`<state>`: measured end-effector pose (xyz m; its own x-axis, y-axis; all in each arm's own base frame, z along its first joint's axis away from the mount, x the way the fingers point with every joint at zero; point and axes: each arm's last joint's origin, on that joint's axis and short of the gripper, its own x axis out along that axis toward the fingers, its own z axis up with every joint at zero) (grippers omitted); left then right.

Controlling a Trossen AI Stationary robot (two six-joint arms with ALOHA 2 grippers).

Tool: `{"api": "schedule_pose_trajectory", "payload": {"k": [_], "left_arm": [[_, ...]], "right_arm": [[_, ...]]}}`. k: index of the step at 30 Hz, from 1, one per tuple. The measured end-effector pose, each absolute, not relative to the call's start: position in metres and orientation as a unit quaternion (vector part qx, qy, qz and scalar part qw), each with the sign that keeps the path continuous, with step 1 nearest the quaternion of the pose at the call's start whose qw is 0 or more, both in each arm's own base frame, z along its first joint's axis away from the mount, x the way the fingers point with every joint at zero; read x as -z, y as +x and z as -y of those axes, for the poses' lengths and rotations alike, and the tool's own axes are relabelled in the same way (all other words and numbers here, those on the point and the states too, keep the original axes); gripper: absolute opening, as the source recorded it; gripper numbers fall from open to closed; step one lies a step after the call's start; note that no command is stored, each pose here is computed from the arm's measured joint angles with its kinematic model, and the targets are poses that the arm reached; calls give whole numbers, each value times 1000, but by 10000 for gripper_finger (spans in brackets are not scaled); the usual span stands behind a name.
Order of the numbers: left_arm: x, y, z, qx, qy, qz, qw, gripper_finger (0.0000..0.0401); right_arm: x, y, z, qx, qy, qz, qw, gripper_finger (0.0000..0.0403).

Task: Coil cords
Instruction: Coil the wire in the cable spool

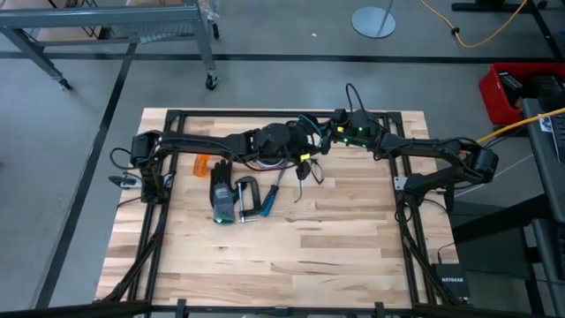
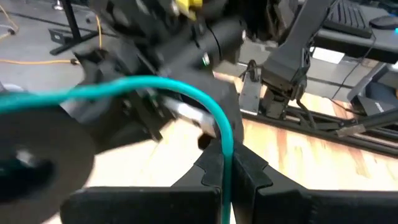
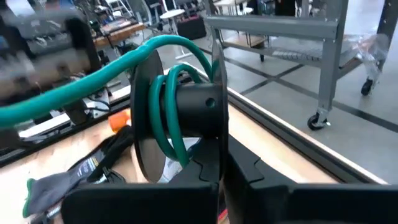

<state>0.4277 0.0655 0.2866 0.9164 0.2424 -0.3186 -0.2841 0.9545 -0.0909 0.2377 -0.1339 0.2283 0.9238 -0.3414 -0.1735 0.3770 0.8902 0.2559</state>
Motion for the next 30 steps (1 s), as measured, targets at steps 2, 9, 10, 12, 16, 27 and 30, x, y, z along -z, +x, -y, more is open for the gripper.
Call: {"api": "schedule_pose_trajectory", "payload": {"k": [2,9,10,12,16,27,30], "left_arm": [[-282,430,-64,-134,-74,-160,975,0],[-267,429,-70,-149,-76,-202,965,0],[-267,429,-72,-151,-77,-201,965,0],[-268,428,-75,-157,-85,-203,963,0],[-263,425,-77,-162,-100,-225,955,0],[-254,420,-64,-218,-63,-282,932,0],[-252,418,-64,-234,-53,-295,925,0]], "right_arm": [[-230,238,134,179,140,-53,972,2],[-236,240,131,131,161,-28,978,2],[-237,240,131,124,162,-27,979,2],[-240,240,130,107,157,-15,982,2],[-243,240,129,92,153,-5,984,2],[-257,213,148,98,146,8,984,2],[-259,203,151,94,156,-8,983,2]]}}
